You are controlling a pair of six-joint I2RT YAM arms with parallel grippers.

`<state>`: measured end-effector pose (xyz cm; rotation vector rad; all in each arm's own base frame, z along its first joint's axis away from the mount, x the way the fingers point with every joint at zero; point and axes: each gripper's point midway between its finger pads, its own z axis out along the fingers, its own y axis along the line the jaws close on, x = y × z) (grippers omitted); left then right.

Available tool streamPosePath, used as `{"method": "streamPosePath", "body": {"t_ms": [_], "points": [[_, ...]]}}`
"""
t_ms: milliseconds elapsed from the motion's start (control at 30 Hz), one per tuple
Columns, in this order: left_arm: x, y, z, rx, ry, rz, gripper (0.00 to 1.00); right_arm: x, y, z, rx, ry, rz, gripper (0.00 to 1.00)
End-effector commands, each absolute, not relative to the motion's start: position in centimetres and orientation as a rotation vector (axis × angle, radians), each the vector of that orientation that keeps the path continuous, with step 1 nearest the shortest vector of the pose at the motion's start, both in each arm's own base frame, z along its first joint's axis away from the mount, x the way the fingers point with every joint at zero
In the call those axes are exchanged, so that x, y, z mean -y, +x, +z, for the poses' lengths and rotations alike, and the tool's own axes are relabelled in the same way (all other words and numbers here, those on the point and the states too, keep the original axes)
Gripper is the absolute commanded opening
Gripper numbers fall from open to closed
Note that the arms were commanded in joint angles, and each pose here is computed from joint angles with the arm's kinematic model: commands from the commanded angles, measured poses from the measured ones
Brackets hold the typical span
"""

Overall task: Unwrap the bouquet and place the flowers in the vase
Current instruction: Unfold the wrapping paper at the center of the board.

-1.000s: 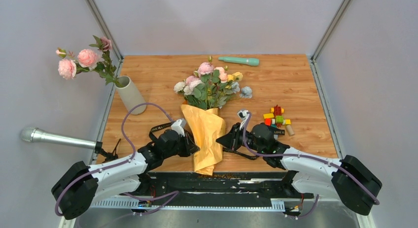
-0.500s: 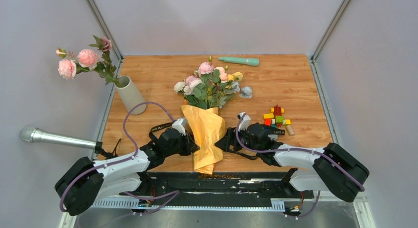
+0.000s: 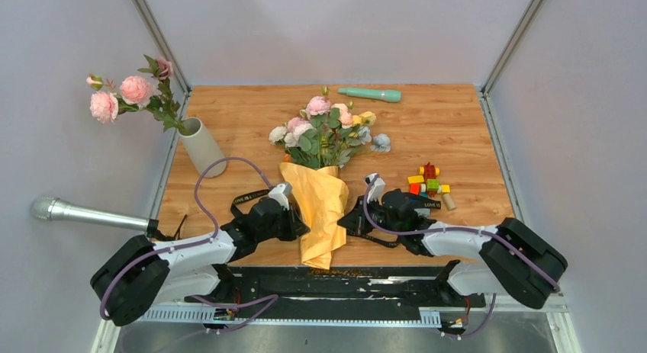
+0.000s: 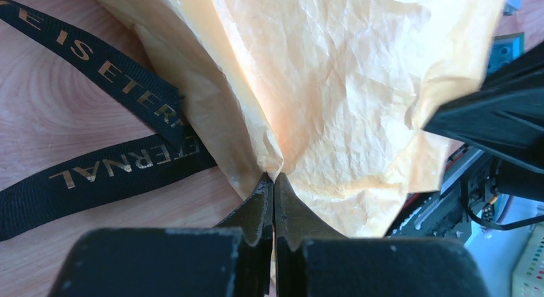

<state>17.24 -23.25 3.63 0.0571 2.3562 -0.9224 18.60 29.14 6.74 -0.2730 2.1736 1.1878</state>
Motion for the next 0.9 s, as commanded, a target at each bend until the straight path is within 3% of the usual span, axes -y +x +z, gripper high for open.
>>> {"method": "streamPosePath", "body": {"t_ms": [0, 233, 567, 867], "points": [[24.0, 18.2, 3.8, -2.331, 0.104, -0.916, 0.00, -29.2, 19.8, 11.0, -2.060, -0.332, 1.152, 0.00], [27.3, 18.8, 4.4, -2.313, 0.144, -1.023, 0.00, -28.3, 19.6, 14.3, -2.020, -0.407, 1.070, 0.00], [29.7, 18.3, 4.2, -2.305, 0.141, -1.143, 0.01, -29.3, 19.1, 13.5, -2.086, -0.471, 0.936, 0.00], [25.7, 18.7, 5.9, -2.275, 0.156, -0.937, 0.46, -29.6, 20.9, 12.5, -2.199, -0.382, 0.646, 0.00]]}}
